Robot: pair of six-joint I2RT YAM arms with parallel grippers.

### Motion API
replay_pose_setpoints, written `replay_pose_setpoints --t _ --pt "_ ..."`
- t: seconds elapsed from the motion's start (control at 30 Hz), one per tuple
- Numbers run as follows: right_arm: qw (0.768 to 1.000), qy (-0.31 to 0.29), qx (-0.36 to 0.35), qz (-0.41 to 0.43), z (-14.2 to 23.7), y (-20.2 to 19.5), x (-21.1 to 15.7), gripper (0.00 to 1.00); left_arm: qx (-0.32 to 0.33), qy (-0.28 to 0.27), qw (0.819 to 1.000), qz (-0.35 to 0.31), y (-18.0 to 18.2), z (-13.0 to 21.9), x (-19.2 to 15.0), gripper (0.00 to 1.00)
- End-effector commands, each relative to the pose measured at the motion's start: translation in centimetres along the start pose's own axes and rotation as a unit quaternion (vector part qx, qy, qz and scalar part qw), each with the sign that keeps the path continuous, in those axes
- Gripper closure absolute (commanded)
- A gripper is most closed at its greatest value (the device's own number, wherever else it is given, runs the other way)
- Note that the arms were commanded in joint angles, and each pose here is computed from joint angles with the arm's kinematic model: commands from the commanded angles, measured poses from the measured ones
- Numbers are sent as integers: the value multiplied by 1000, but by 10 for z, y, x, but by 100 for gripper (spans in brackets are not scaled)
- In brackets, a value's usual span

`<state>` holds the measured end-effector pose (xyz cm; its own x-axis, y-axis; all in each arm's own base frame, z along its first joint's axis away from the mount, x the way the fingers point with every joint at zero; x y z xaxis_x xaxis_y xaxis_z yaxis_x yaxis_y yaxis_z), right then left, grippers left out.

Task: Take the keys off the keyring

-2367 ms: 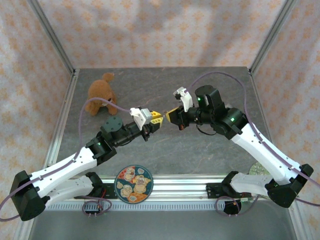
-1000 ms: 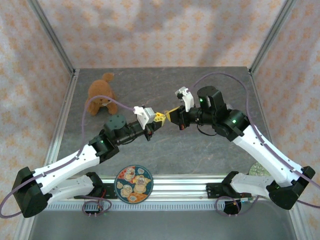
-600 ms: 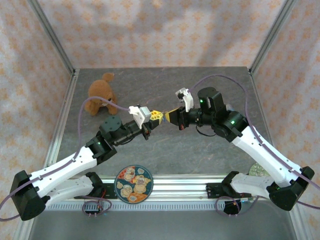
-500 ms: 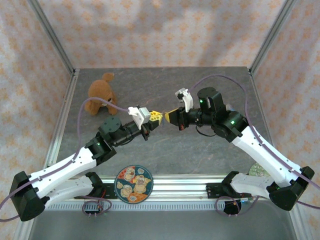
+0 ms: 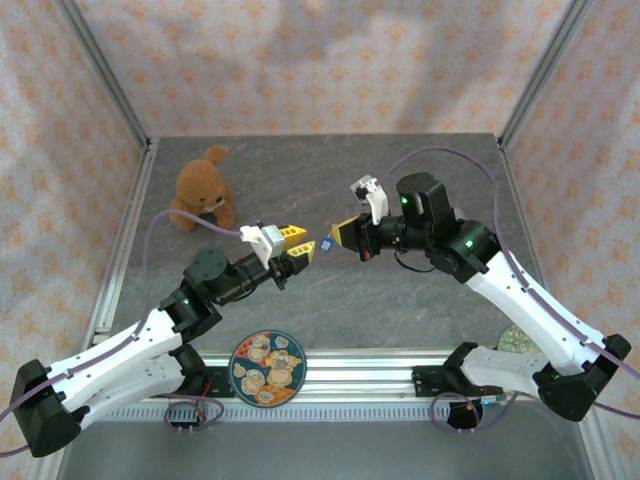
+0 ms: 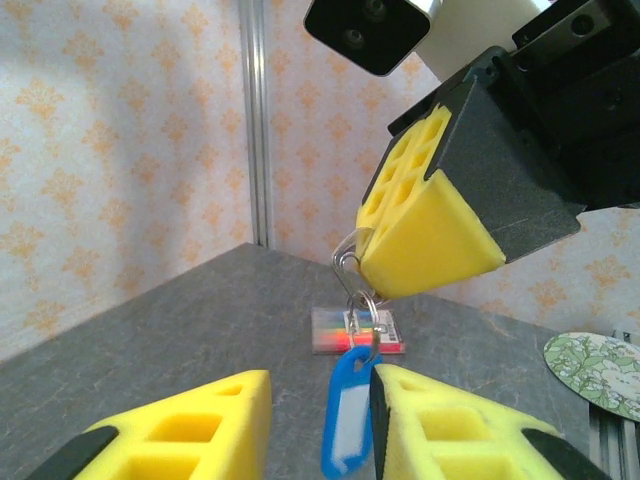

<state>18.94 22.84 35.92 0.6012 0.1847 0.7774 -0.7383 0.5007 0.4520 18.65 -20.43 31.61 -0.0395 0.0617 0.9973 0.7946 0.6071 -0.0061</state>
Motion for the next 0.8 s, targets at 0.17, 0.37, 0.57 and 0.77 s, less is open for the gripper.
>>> replay_pose_setpoints --t 0.17,0.37,0.57,0.77 --pt "1000 -18 4 21 10 8 11 100 -8 -12 1000 6 -2 -1 3 59" --pt "1000 -11 7 20 8 7 9 100 -35 -14 999 10 -6 -12 12 56" --pt "1000 -7 7 21 6 6 7 100 -49 -14 999 4 -8 -23 17 55" --pt "1000 -5 7 21 6 6 6 100 -52 -14 999 1 -9 -29 20 55"
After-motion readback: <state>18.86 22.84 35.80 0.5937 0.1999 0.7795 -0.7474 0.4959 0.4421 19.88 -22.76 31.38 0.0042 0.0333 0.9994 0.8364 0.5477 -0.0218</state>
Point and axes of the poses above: each hand's point on the last joint's axis, 136 mm out from that joint toward the fingers, its own z axis back along the fingers, its own y axis along the line the jaws close on, x = y × z, the point moved 6 cm from there along z, back along the fingers
